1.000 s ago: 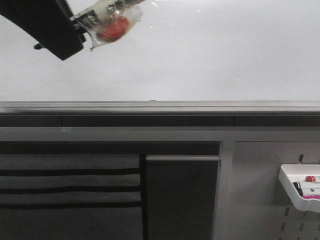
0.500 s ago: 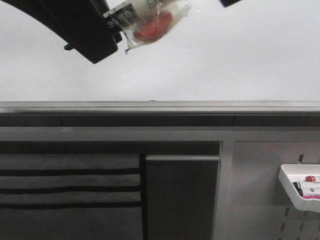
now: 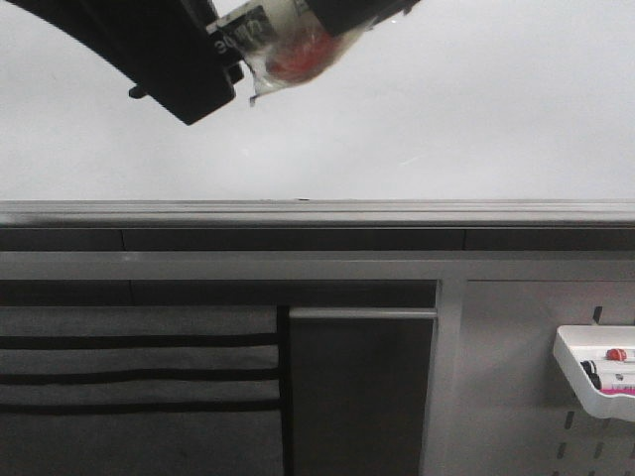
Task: Write number 3 on whiteboard
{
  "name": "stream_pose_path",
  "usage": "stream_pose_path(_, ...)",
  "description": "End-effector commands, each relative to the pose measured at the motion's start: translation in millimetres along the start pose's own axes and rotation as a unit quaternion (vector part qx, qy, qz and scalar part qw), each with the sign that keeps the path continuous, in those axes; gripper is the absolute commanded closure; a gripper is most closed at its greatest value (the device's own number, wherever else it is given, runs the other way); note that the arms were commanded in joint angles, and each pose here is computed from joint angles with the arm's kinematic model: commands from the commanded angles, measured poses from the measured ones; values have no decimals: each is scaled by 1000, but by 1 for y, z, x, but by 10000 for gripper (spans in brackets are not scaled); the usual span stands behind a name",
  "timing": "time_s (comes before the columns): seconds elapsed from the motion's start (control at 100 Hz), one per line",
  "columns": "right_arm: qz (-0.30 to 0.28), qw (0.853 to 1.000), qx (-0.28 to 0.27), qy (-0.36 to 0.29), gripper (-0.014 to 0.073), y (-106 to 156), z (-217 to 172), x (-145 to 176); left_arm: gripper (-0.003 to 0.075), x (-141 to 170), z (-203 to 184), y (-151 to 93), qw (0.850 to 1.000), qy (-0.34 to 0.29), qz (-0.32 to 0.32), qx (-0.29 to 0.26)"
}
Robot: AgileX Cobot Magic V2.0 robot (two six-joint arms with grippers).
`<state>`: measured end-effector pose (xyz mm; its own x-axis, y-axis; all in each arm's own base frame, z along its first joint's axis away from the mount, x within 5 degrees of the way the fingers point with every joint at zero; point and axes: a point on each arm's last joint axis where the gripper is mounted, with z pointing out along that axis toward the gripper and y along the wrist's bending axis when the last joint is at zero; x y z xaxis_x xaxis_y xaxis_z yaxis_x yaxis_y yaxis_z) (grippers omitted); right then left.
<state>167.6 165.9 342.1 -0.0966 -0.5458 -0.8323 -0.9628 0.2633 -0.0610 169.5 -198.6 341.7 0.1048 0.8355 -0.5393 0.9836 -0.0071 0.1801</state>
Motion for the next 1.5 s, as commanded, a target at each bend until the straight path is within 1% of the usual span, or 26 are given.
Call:
stream_pose_path(0.0, -7, 999, 13, -42, 329, 1, -11, -18, 738, -13, -17, -1, 999, -46, 2, -26)
stream_pose_path(0.19, -23, 999, 1, -40, 330, 2, -17, -25, 738, -13, -17, -1, 999, -45, 3, -26)
stream_pose_path(0.32, -36, 999, 2, -24, 330, 2, -17, -22, 738, -12, -17, -1, 999, -45, 3, -27)
stream_pose_path(0.75, -38, 999, 4, -16, 333, 2, -16, -21, 738, -12, -17, -1, 999, -45, 3, -27)
stream_pose_path(0.82, -38, 999, 4, -16, 377, 2, -16, -21, 738, -12, -17, -1, 999, -45, 3, -27)
stream_pose_path(0.94, -38, 999, 3, -15, 504, 2, -16, -20, 738, -12, -17, -1, 999, -45, 3, -27)
stream_pose_path(1.01, -38, 999, 3, -15, 553, 2, -16, -20, 738, -12, -17, -1, 999, -45, 3, -27)
stream_pose_path(1.08, -38, 999, 2, -15, 582, 2, -16, -20, 738, -12, -17, -1, 999, -45, 3, -27)
stream_pose_path(1.2, -38, 999, 1, -14, 592, 2, -16, -20, 735, -12, -17, 0, 999, -45, -1, -27)
stream_pose_path(1.25, -38, 999, 1, -14, 592, 2, -16, -20, 713, -12, -17, 0, 999, -45, -1, -27)
stream_pose_path(1.32, -38, 999, 1, -14, 592, 2, -16, -20, 637, -12, -17, 0, 999, -45, -1, -27)
stream_pose_path(1.49, -34, 999, 5, -18, 592, 2, -18, -21, 344, -13, -20, 2, 998, -52, -5, -43)
